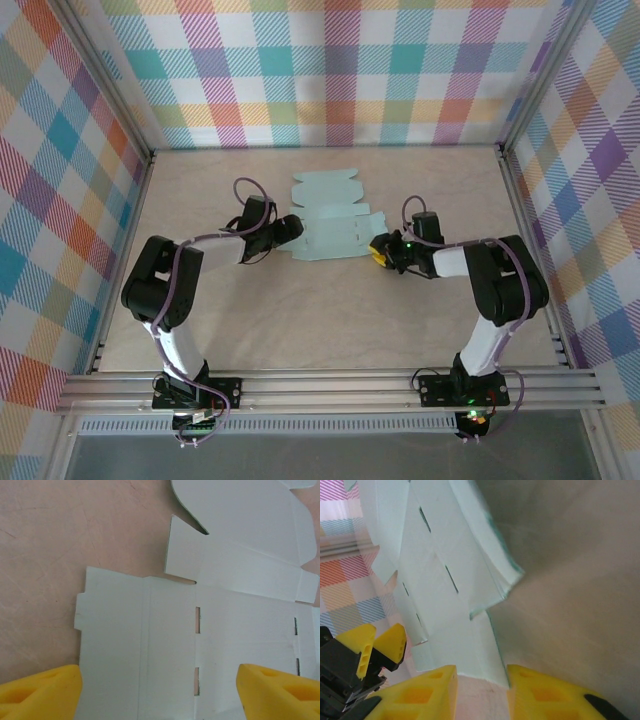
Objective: Fold the paper box
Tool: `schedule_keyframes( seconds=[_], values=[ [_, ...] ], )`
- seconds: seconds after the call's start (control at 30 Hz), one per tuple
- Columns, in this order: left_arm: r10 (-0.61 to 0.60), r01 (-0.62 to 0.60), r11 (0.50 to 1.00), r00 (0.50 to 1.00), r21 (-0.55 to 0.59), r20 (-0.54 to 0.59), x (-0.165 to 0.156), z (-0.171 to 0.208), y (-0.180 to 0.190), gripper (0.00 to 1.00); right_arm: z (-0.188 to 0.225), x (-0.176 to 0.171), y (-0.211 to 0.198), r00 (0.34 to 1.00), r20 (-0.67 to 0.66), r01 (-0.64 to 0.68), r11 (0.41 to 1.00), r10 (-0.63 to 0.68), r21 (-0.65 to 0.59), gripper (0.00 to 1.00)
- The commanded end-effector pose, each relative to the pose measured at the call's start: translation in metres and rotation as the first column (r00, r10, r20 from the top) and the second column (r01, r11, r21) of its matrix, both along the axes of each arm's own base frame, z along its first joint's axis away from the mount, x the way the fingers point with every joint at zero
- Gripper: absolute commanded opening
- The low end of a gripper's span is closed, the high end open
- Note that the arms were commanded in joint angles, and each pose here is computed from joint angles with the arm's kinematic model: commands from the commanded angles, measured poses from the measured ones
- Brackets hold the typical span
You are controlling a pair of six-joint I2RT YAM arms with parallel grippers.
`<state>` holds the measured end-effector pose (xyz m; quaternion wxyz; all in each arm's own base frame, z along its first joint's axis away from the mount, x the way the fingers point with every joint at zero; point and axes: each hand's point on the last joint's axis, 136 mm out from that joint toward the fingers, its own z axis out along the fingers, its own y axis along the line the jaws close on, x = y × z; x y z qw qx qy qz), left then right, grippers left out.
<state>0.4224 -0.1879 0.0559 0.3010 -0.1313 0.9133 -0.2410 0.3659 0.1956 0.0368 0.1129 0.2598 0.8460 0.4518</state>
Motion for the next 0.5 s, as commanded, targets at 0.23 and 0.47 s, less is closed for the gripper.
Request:
schedule_keyframes(
  seconds=[0.23,0.47],
  values=[
    [0.054,-0.057,0.998,0.993,0.030,0.103,-0.013,0.023,0.012,0.84,0.002,0.023,0.004,0.986,0.066,-0.148,0.986,0.153,-0.083,0.04],
    [0.017,-0.054,0.972,0.987,0.228,0.161,-0.020,0.056,0.040,0.96,0.018,0.022,-0.002,0.890,0.119,-0.414,0.890,0.440,-0.193,0.00]
  ],
)
